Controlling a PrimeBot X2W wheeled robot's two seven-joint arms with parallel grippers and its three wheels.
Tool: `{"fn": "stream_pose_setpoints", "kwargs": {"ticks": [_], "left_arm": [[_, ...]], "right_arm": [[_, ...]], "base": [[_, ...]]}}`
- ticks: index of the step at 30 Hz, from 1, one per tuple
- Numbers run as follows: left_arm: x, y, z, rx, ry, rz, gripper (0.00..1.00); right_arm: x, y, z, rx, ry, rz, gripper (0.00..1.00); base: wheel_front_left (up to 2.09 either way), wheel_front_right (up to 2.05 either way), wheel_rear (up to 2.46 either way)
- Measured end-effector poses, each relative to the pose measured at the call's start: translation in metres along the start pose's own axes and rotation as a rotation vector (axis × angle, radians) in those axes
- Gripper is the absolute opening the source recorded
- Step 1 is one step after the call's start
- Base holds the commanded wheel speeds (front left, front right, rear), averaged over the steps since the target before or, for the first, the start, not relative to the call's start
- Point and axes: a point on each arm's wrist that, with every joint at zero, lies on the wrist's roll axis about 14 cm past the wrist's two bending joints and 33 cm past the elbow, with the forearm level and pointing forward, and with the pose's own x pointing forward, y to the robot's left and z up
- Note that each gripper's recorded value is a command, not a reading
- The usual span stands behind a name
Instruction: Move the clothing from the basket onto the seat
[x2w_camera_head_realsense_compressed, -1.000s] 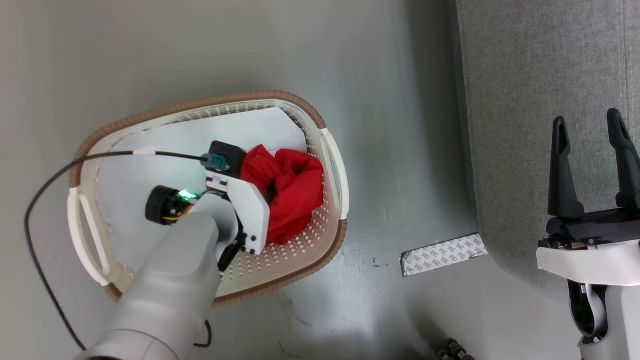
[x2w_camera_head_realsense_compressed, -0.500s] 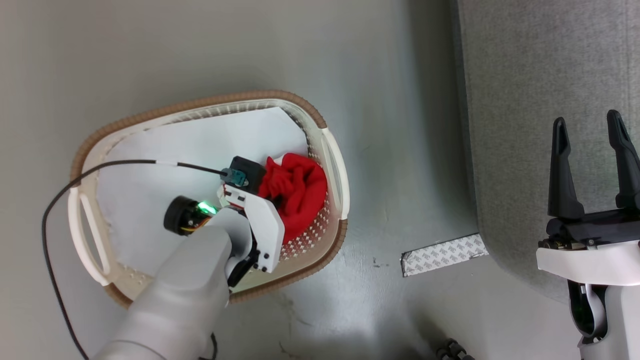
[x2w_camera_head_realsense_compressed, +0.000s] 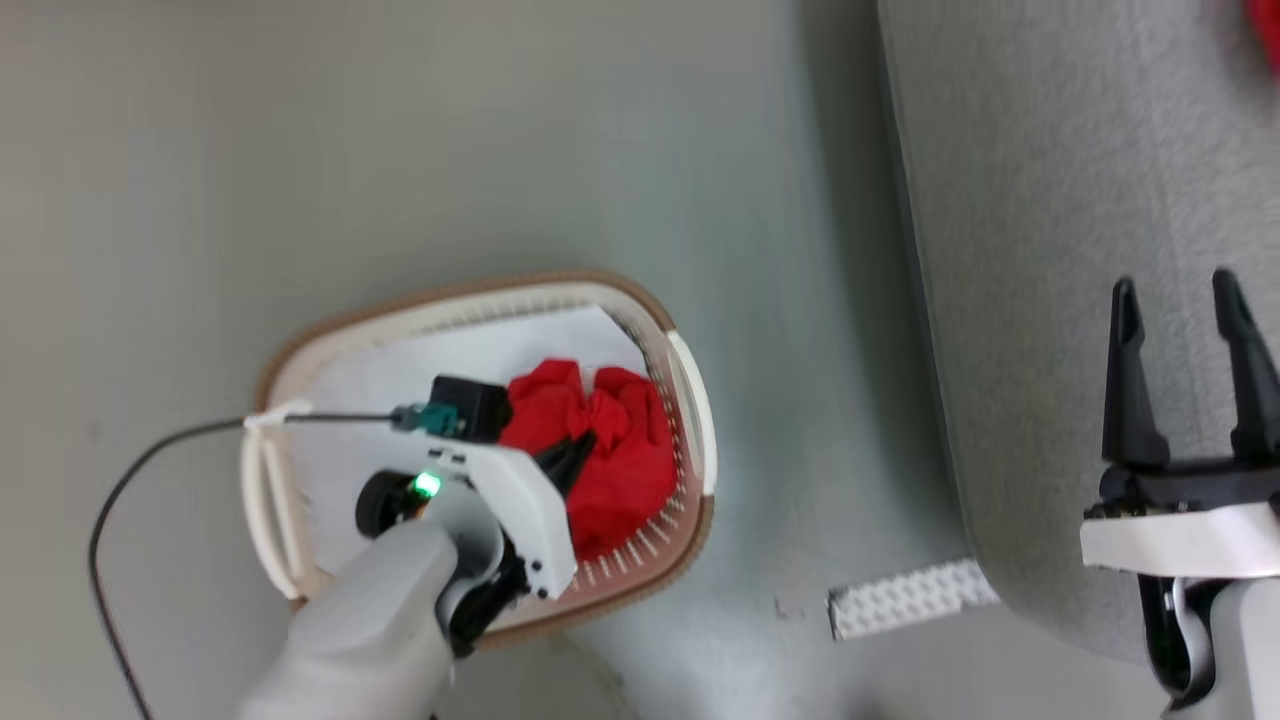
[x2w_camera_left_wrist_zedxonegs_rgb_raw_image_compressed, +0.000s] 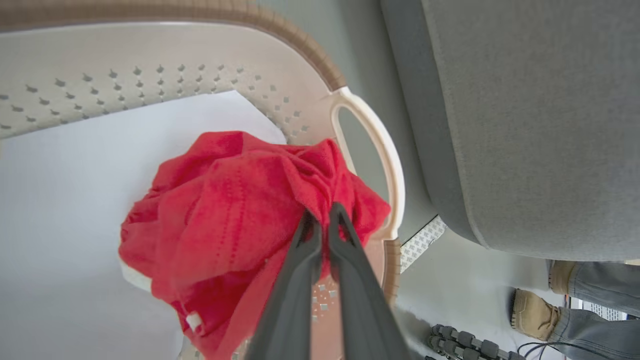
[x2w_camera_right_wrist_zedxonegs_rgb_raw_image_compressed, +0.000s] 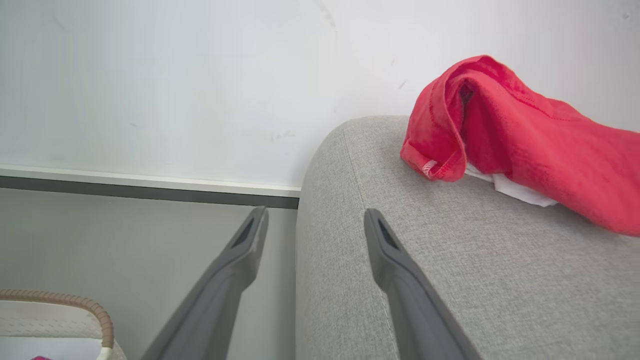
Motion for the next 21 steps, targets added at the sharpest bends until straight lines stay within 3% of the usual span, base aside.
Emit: {"fn": "stream_pose_setpoints", "kwargs": {"ticks": [12,21], "left_arm": [[-0.092,-0.025,0.062,-0.078,-0.322,0.039,0.00],[-0.179,-0.042,0.121,0.002,-0.622,0.111,0.00]], "right_arm": [[-0.033,0.007,0.051,0.068,-0.106,0.020,1.00],[-0.061,0.018,0.076,0.098,-0.165,0.062,1.00]], "base": [[0.00,0.00,0.00],[0.00,0.00,0.00]]}}
